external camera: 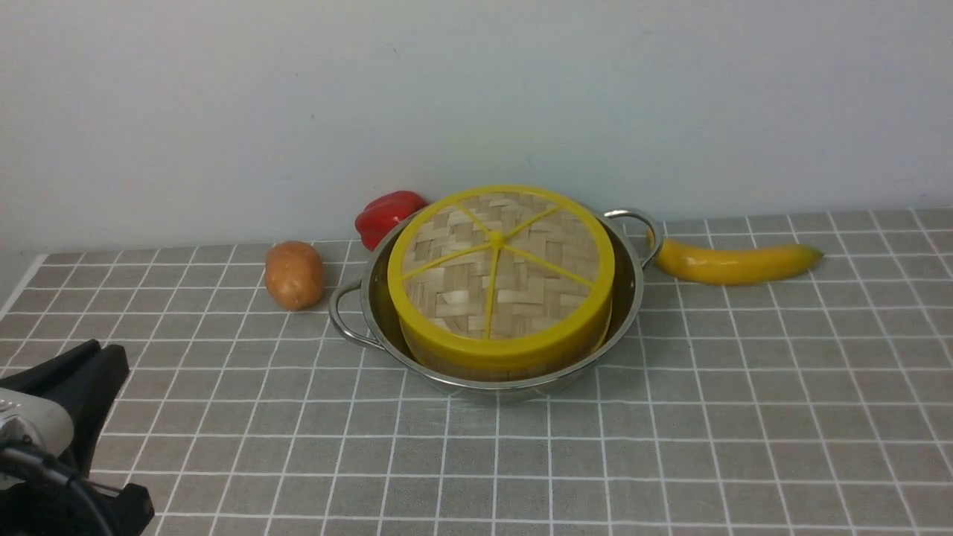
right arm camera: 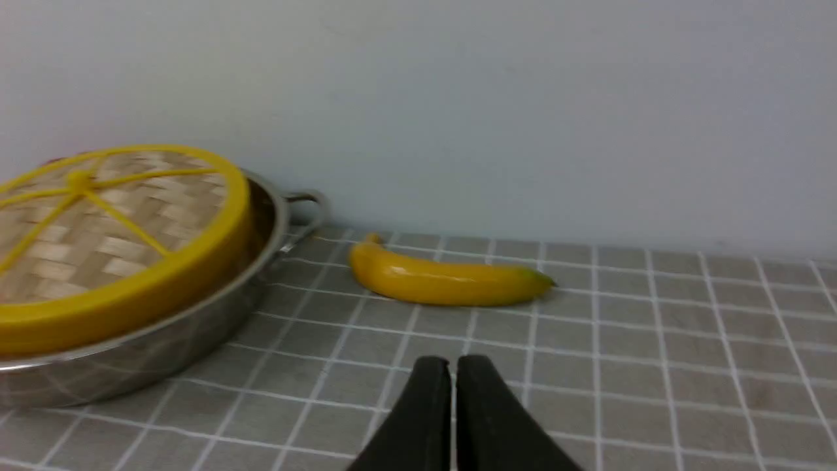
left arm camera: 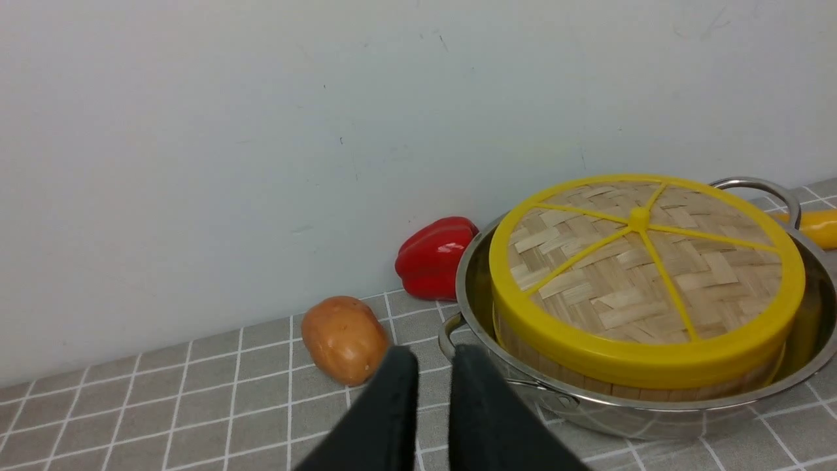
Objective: Place the steamer in the pot on the grey tablecloth, and put the lid on the steamer.
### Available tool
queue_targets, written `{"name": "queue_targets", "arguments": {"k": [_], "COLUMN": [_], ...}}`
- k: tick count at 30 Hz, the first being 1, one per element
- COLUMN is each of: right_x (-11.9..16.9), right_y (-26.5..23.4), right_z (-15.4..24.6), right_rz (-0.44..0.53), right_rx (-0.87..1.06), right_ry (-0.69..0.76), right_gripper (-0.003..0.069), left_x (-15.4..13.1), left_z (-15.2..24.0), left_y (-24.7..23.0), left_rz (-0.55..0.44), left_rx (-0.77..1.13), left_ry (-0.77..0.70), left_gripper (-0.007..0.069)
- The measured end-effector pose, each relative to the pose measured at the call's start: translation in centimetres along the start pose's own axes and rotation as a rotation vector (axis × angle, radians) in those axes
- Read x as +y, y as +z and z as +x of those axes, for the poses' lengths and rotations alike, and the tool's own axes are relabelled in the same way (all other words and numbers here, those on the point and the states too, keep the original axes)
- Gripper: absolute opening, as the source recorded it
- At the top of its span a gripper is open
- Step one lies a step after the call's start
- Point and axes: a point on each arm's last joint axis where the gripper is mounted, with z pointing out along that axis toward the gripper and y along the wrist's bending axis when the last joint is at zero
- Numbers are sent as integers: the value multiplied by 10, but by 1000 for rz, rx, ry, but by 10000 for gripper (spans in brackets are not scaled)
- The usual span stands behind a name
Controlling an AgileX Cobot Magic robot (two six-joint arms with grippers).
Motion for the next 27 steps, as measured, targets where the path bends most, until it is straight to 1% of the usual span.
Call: {"name": "queue_targets", "arguments": {"k": [1,2,4,7,13,27], "right_x": [-3,-4,-9,-11,-11,-11], "right_y": [-4,-4,-12,-18,-30,-29], "right_z": [8,10,28,38,40,43], "right_rz": [28,25,77,96,95,99], "right_rx": [-13,-13,-57,-100,-157,-119], "right_ry": [11,12,24,29,26,33], "right_gripper": [43,43,54,65,93,163], "left_x": [0,0,0,0,0,0], "left_z": [0,0,0,0,0,1], "left_y": [0,0,0,0,0,3], "left_rz": [0,0,0,0,1,3], "left_rx": [-1,-1,-1,-1,-3,15], "left_ry": [0,0,0,0,0,1], "left_gripper": [76,78,85,85,96,118]}}
